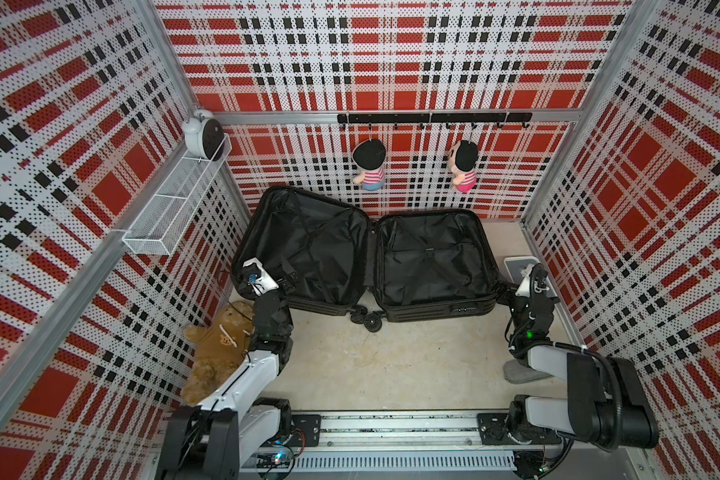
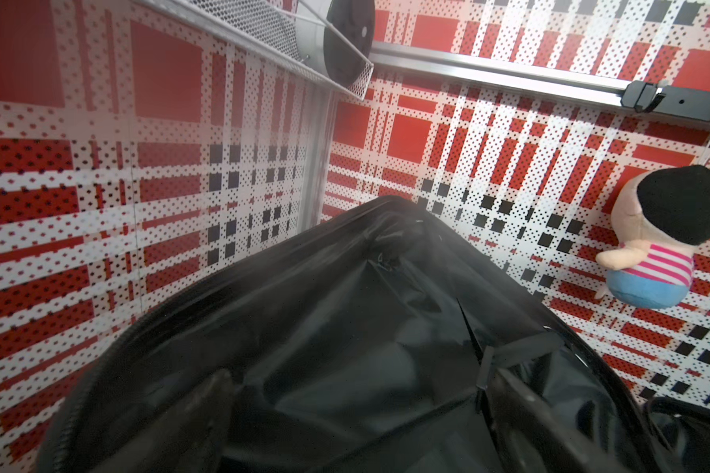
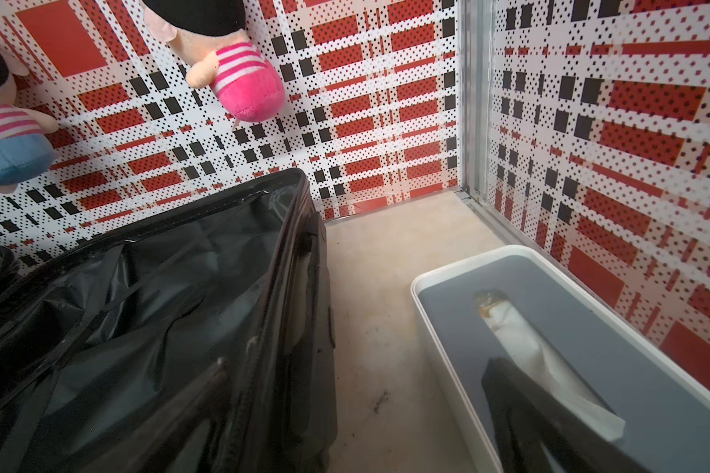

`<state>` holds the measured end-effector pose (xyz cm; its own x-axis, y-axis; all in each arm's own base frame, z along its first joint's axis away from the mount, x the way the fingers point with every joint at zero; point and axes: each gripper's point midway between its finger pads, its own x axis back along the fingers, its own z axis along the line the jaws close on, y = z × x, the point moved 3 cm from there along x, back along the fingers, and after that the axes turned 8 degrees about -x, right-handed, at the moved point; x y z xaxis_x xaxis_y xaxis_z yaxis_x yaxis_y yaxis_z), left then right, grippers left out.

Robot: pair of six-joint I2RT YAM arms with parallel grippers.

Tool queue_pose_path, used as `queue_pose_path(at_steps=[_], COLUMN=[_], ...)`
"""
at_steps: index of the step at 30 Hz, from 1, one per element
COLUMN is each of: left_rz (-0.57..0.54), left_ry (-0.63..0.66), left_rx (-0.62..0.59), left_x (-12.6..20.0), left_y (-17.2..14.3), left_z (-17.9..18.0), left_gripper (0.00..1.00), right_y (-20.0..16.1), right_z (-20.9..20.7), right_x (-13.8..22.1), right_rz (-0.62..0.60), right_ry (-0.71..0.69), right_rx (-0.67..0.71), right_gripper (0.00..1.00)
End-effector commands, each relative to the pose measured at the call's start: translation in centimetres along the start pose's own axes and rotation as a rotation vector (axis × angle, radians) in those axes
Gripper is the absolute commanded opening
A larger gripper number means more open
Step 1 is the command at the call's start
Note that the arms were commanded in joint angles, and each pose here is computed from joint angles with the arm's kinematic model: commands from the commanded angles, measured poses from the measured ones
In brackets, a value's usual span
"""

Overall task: Open the suitcase zippers
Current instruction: Reset both arms

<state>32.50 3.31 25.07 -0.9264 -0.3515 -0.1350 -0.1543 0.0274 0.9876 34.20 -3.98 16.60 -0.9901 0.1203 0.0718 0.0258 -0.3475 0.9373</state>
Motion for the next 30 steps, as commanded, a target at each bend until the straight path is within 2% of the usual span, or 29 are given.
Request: queue_pose_path(at_steps=[1, 3, 5, 6, 8, 11, 15, 18, 20, 23, 26, 30], left_rz=[0.032, 0.029, 0.045, 0.038, 0.03, 0.047, 0.063, 0.131, 0.175, 0.175, 0.198, 0.149], left_ry=[-0.064, -0.042, -0.06, -0.054, -0.054, -0.104, -0.092, -0.076, -0.045, -0.039, -0.047, -0.021], left_rx=[-0.061, -0.064, -0.118, -0.131, -0.139, -0.177, -0.194, -0.211, -0.218, -0.216, -0.203, -0.185], left_x=[0.7, 0.2, -0.3, -0.5, -1.0, -2.1, -3.5, -4.7, -4.4, -2.6, -0.9, 0.5], left_y=[-3.9, -4.2, -4.3, -4.4, -4.4, -4.6, -4.9, -5.7, -6.3, -6.4, -8.3, -8.1], left_z=[-0.6, -0.3, -0.8, -0.7, -0.9, -2.0, -2.3, -2.3, -1.9, -1.6, -1.1, -0.1], left_gripper=[0.98, 0.98, 0.98, 0.98, 0.98, 0.98, 0.98, 0.98, 0.98, 0.98, 0.98, 0.98], right_y=[-1.3, -2.2, -3.3, -3.2, -3.8, -3.8, -4.3, -4.3, -4.3, -4.3, -4.3, -4.3], right_z=[-0.4, 0.9, 1.5, 1.8, 1.7, 2.0, 2.5, 2.6, 2.7, 2.7, 2.6, 2.6], right_x=[0.0, 0.1, 0.0, 0.0, -0.4, -0.8, -1.5, -1.8, -1.8, -1.8, -1.7, -1.8], right_rz=[-0.007, -0.011, -0.011, -0.033, 0.028, 0.022, 0.069, 0.075, 0.075, 0.076, 0.076, 0.078], right_ry=[-0.009, 0.022, 0.046, 0.062, 0.046, 0.063, 0.085, 0.088, 0.088, 0.088, 0.088, 0.088], right_rx=[0.069, 0.131, 0.17, 0.175, 0.181, 0.191, 0.204, 0.217, 0.217, 0.217, 0.217, 0.217], right_gripper=[1.0, 1.0, 1.0, 1.0, 1.0, 1.0, 1.0, 1.0, 1.0, 1.0, 1.0, 1.0])
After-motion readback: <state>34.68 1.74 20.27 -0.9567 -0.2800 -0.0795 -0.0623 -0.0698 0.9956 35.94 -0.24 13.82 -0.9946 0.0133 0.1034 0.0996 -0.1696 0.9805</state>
